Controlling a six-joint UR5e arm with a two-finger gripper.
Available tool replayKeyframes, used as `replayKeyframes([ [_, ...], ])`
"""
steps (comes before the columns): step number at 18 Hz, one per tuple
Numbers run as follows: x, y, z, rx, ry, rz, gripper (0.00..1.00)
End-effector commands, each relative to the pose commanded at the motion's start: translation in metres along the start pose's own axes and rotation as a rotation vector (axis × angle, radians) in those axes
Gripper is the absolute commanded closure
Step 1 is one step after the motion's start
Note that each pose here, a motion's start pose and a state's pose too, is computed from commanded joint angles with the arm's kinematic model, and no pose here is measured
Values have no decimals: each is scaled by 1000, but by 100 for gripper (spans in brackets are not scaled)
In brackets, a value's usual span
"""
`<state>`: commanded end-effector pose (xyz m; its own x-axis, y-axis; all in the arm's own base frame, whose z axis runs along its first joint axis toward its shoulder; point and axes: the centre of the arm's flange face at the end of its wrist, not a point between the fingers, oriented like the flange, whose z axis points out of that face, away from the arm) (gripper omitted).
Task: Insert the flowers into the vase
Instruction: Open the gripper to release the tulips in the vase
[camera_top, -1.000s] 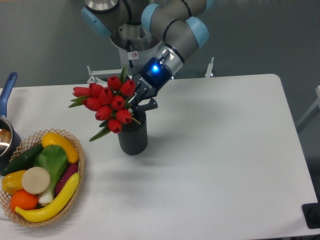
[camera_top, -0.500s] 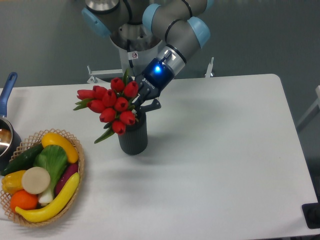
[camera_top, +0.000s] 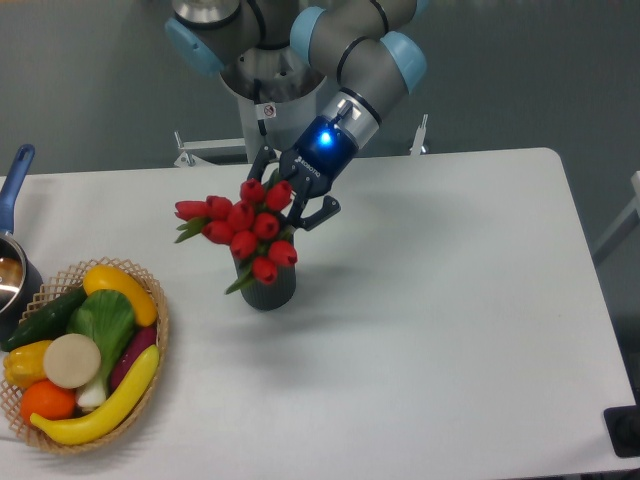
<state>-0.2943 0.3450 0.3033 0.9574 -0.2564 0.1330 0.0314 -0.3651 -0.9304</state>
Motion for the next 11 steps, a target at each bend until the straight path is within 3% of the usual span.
replayKeyframes([
  [2,-1,0,-3,1,-8,-1,14],
  [3,-1,1,-4,0,-11,-4,3],
  [11,-13,-1,-41,14,-104,-4,0],
])
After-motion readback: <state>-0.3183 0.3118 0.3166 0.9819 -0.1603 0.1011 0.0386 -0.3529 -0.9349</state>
